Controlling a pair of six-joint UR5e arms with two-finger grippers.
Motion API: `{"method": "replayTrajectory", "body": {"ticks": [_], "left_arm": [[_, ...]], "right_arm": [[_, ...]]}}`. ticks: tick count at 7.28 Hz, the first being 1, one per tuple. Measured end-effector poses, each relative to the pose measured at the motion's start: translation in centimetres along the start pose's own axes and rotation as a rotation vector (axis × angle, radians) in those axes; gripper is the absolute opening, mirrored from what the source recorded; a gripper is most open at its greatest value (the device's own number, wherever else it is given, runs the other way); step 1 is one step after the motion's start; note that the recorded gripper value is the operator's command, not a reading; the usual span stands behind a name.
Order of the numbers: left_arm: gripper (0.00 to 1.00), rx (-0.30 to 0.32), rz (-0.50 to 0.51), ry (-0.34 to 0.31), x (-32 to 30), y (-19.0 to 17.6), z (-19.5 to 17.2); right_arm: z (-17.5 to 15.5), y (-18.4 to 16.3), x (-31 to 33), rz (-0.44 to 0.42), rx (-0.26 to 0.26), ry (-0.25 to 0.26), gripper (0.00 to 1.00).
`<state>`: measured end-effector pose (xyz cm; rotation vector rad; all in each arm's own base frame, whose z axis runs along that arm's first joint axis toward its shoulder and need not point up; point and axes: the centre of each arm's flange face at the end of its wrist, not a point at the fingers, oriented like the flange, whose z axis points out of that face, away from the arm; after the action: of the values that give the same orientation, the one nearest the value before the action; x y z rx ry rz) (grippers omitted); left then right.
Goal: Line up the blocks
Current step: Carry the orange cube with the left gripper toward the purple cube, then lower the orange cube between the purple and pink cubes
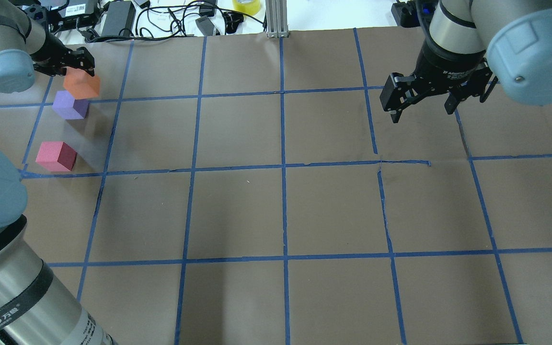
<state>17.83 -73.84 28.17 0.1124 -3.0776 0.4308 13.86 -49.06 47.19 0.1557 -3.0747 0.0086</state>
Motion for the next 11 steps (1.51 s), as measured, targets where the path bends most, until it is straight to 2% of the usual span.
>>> {"method": "replayTrajectory", "body": {"ticks": [3, 8, 9, 11], "left_arm": [[0.51, -0.028, 0.039, -0.004, -4.7, 1.3, 0.5], [0.51, -0.073, 0.016, 0.019, -5.9, 3.2, 0.4], [0.51, -0.085, 0.022, 0.024, -5.9, 3.6, 0.5], [0.51, -0.096, 0.03, 0.03, -6.6, 4.5, 0.6]], "right_arm": [[-0.5, -0.5, -0.1, 0.01, 0.042, -0.008, 1.0], [-0.1, -0.1, -0.2, 0.01, 0.027, -0.009, 1.0], [-0.2, 0.0, -0.2, 0.009, 0.028, -0.02, 1.0], [-0.4, 0.0, -0.6, 0.011, 0.026, -0.086, 1.0]]}}
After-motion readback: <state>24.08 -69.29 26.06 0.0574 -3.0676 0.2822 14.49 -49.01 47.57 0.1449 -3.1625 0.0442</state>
